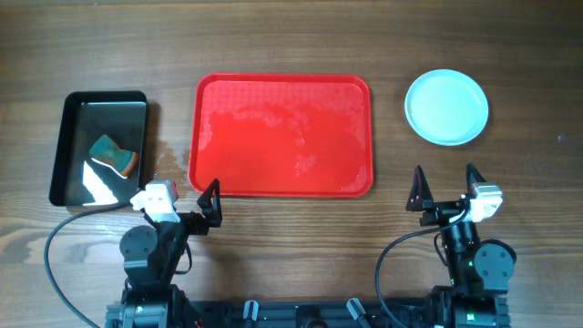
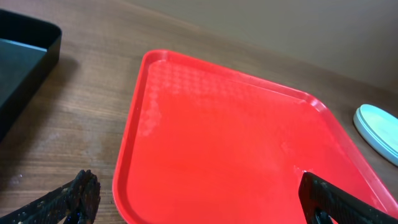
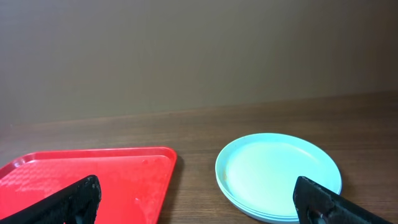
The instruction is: Clean dirty plates on tray and stack at the side
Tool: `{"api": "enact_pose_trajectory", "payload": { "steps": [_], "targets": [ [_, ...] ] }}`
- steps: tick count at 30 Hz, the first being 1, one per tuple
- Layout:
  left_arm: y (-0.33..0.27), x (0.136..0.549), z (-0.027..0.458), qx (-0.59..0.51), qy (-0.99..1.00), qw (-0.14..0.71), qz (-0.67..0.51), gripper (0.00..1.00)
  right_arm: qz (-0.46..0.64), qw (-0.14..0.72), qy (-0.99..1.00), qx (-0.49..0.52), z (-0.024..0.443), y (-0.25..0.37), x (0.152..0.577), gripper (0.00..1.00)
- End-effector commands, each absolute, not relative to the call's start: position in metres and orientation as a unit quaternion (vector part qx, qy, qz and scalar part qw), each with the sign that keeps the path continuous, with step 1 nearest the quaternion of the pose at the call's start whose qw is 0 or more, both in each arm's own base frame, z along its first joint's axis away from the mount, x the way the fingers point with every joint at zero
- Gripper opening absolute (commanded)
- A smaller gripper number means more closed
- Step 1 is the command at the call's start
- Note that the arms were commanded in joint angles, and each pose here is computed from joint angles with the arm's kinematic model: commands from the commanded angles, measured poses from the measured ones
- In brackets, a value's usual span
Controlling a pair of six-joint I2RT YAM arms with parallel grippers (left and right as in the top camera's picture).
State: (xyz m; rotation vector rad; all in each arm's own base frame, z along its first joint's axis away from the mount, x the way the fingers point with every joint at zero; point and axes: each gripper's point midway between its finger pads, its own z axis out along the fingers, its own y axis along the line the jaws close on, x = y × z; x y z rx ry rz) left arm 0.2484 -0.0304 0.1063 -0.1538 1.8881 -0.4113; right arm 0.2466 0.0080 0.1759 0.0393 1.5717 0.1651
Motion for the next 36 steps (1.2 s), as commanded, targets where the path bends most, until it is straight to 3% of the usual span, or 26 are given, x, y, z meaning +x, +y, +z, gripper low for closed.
{"api": "enact_pose_trajectory", "payload": {
  "steps": [1, 10, 22, 36],
  "targets": [
    [-0.034, 0.247, 0.111, -0.039, 0.796, 0.58, -0.171, 1.0, 0.074, 0.707, 0.703, 0.024, 0.178, 0.006, 0.246, 1.0],
    [-0.051, 0.239, 0.162, 0.008, 0.725, 0.661, -0.192, 1.0, 0.074, 0.707, 0.703, 0.024, 0.178, 0.006, 0.246, 1.0],
    [-0.062, 0.236, 0.163, 0.095, 0.718, 0.673, -0.148, 1.0, 0.074, 0.707, 0.703, 0.024, 0.178, 0.006, 0.246, 1.0],
    [-0.026, 0.244, 0.157, 0.023, 0.732, 0.677, -0.071, 1.0, 0.074, 0.707, 0.703, 0.024, 0.178, 0.006, 0.246, 1.0]
  ]
}}
